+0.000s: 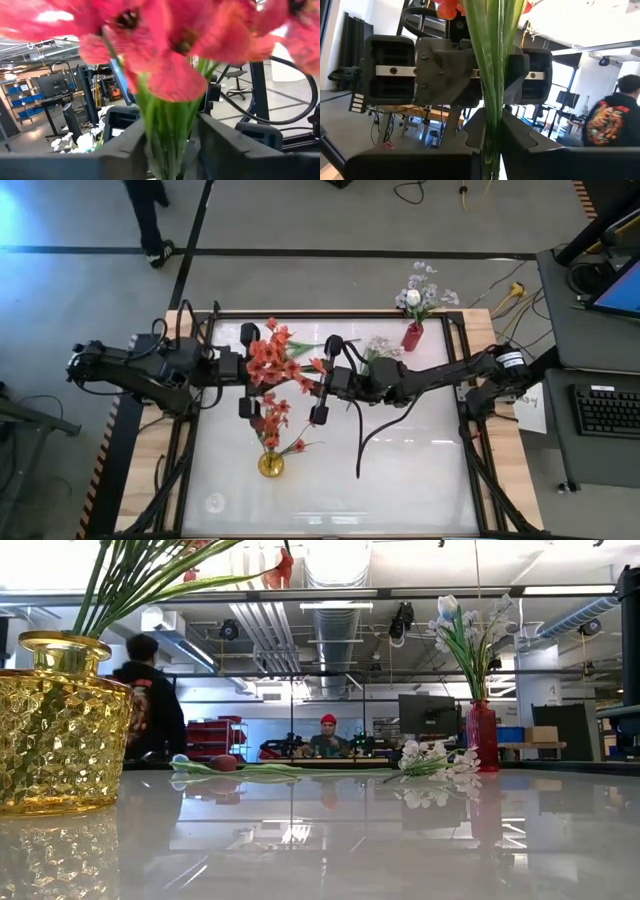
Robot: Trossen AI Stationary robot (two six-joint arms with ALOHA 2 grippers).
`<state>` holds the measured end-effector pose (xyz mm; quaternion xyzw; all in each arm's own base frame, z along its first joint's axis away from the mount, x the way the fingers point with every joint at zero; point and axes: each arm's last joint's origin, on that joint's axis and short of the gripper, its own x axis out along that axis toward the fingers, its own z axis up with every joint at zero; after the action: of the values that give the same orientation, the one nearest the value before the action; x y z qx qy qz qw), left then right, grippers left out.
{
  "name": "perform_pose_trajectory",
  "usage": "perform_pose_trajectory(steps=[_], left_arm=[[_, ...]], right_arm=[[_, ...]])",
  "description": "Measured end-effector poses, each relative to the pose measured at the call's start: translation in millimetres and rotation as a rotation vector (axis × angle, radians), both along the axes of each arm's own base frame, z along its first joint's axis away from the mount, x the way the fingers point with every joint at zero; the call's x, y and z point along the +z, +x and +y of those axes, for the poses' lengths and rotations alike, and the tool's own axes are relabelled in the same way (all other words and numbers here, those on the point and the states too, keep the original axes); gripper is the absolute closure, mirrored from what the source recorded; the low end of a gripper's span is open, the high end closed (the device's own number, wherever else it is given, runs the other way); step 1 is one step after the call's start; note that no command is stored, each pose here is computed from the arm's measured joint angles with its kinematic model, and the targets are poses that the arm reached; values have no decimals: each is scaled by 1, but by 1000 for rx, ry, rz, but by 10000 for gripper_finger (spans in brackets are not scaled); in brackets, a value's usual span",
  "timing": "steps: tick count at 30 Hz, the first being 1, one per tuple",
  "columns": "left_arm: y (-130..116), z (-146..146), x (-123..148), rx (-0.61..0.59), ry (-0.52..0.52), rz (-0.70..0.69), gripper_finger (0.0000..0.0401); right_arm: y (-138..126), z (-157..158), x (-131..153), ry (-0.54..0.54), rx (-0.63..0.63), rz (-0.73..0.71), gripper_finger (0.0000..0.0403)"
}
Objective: Sort flowers into vase by color
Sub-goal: Put the orange flowers into the yellow vase
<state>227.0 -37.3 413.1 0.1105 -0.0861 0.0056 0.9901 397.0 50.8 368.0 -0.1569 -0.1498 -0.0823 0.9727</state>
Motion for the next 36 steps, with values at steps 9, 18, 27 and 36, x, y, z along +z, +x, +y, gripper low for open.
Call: perform_pose_trajectory(steps=[9, 18, 27, 36], left_arm=[[0, 0, 0, 0, -4, 3, 395], [-27, 4, 13, -12, -63, -39, 399], [-88, 10, 32, -121, -282, -51, 400], [-145, 17, 58, -208, -547, 125, 401]], right_arm=[[1, 0, -2, 32, 8, 16, 306], [-11, -2, 9, 73, 12, 59, 234], [-46, -7, 27, 152, 22, 246, 196], [-76, -10, 29, 245, 20, 433, 197]])
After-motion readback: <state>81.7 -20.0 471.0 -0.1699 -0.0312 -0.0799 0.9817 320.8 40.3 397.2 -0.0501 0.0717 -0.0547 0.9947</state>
